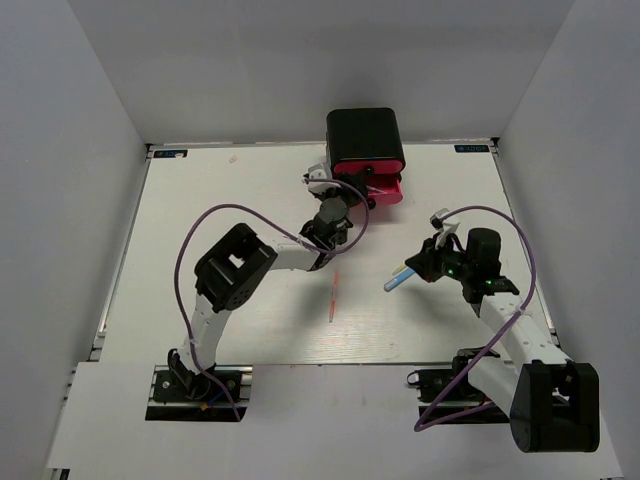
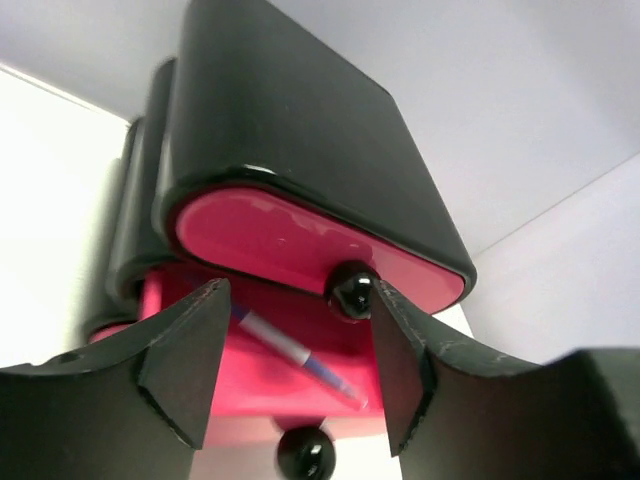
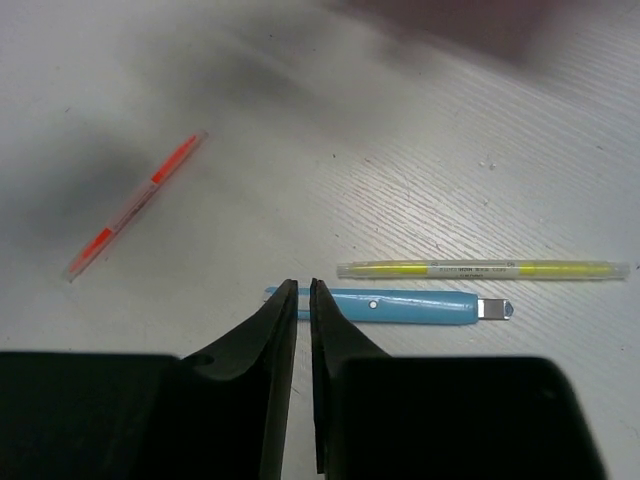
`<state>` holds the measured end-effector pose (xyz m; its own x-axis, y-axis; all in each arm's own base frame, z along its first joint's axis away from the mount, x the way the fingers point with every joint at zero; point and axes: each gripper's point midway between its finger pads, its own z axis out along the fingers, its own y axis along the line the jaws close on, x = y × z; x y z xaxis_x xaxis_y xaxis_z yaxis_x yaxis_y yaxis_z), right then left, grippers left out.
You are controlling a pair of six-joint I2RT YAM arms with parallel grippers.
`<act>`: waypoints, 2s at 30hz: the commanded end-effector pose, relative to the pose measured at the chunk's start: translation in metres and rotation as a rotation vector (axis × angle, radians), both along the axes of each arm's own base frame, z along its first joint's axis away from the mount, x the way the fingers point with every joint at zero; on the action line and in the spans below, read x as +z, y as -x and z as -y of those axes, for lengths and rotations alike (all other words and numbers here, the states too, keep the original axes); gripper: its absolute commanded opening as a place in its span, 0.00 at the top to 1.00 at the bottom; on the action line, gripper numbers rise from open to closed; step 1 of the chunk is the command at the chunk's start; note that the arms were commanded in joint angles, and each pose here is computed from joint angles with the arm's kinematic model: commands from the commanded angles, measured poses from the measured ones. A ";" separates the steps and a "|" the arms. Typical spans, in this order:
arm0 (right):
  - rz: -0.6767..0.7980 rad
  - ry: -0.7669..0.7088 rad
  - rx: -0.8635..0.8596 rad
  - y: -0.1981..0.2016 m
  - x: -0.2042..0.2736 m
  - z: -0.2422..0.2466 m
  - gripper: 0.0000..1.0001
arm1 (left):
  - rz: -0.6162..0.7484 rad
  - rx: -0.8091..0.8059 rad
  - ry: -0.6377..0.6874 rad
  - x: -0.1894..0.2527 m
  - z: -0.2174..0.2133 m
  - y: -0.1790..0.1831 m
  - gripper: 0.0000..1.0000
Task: Sort the stationery into containers
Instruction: Place the pen in the drawer, then pick up the pen from the center of the board.
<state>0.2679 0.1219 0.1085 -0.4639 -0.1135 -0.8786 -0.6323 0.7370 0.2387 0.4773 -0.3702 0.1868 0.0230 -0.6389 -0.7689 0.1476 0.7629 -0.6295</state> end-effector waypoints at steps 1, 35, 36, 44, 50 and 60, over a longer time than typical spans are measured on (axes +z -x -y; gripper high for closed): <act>0.042 0.001 0.037 0.001 0.005 -0.003 0.80 | 0.116 -0.015 0.028 0.076 -0.017 0.023 0.31; -0.090 0.074 0.052 -0.037 0.012 0.001 0.58 | -1.138 -0.649 -0.609 -0.117 -0.032 0.223 0.41; -0.088 0.073 0.051 -0.035 0.012 0.001 0.58 | -1.134 -0.639 -0.614 -0.117 -0.033 0.221 0.41; -0.093 0.073 0.038 -0.030 0.008 0.003 0.58 | -1.236 -0.564 -0.708 -0.156 -0.048 0.230 0.49; -0.058 0.087 -0.003 -0.033 0.014 0.008 0.10 | -1.240 -0.484 -0.784 -0.167 -0.053 0.224 0.52; -0.094 0.095 -0.083 -0.032 0.007 0.018 0.21 | -1.210 -0.505 -0.765 -0.160 -0.047 0.226 0.99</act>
<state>0.2970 0.1022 0.1108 -0.5532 -0.1694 -0.8157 -0.5470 0.8123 0.2023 0.2474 -0.3188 0.0176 -0.9485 0.1706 -0.2670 0.1844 0.9825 -0.0270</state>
